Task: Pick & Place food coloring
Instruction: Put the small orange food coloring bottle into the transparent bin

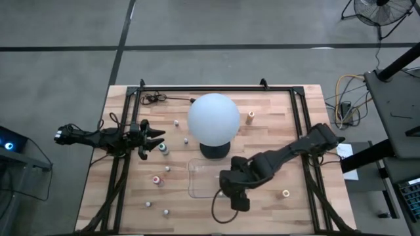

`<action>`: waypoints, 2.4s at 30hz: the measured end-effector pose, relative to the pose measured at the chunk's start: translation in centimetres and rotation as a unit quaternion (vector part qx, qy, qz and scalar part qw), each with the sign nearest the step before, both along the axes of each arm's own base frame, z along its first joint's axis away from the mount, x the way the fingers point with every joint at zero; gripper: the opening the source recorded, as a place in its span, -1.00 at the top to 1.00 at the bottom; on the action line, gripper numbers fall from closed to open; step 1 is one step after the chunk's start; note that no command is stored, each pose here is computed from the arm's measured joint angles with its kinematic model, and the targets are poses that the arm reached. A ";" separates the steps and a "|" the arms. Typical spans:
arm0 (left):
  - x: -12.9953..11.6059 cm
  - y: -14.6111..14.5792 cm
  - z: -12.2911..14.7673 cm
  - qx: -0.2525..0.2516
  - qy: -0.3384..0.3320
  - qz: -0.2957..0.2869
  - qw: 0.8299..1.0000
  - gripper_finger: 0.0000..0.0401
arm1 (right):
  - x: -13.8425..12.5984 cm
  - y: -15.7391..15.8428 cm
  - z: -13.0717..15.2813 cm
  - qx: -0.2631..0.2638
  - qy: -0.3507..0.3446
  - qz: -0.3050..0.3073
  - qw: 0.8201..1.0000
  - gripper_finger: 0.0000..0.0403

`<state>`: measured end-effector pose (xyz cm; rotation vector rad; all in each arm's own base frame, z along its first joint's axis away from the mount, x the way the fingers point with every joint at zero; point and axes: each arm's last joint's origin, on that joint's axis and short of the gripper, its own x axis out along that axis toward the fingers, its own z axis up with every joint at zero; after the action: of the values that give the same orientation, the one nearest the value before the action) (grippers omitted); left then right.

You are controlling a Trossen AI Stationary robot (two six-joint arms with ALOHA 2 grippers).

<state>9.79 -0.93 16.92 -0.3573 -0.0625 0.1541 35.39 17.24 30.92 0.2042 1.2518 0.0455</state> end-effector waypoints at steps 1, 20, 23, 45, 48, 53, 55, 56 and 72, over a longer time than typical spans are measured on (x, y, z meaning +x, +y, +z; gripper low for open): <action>0.0 0.0 0.0 0.000 0.000 0.000 1.000 0.20 | -0.3 0.1 0.3 0.004 -0.001 -0.006 1.000 -0.37; 0.0 0.0 0.0 0.000 -0.001 0.000 1.000 0.20 | -10.9 -2.5 -0.6 0.004 0.038 -0.138 0.990 -0.39; 0.0 0.0 0.0 0.000 -0.001 0.000 1.000 0.20 | -12.6 -3.7 -1.3 0.001 0.046 -0.160 0.986 -0.40; 0.0 0.0 0.0 0.000 0.000 0.000 1.000 0.20 | -19.3 -10.8 -6.0 -0.085 0.024 -0.252 0.964 -0.50; 0.0 0.0 0.0 0.000 0.000 0.000 1.000 0.20 | -19.3 -11.4 -5.6 -0.107 0.004 -0.245 0.964 -0.53; 0.0 0.0 0.0 0.000 0.000 0.000 1.000 0.20 | -18.5 -13.0 -4.6 -0.127 -0.012 -0.249 0.960 -0.54; 0.0 0.0 0.0 0.000 0.000 0.000 1.000 0.20 | -18.1 -13.9 -4.1 -0.133 -0.014 -0.250 0.959 -0.53; 0.0 0.0 0.0 0.000 0.000 0.000 1.000 0.20 | -17.9 -14.4 -4.0 -0.137 -0.013 -0.251 0.958 -0.53; 0.0 0.0 0.0 0.000 0.000 0.000 1.000 0.20 | -14.9 -22.9 -0.8 -0.155 -0.013 -0.266 0.951 -0.51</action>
<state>9.78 -0.93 16.91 -0.3571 -0.0622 0.1539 20.49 -5.66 30.15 0.2600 1.1266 -0.6091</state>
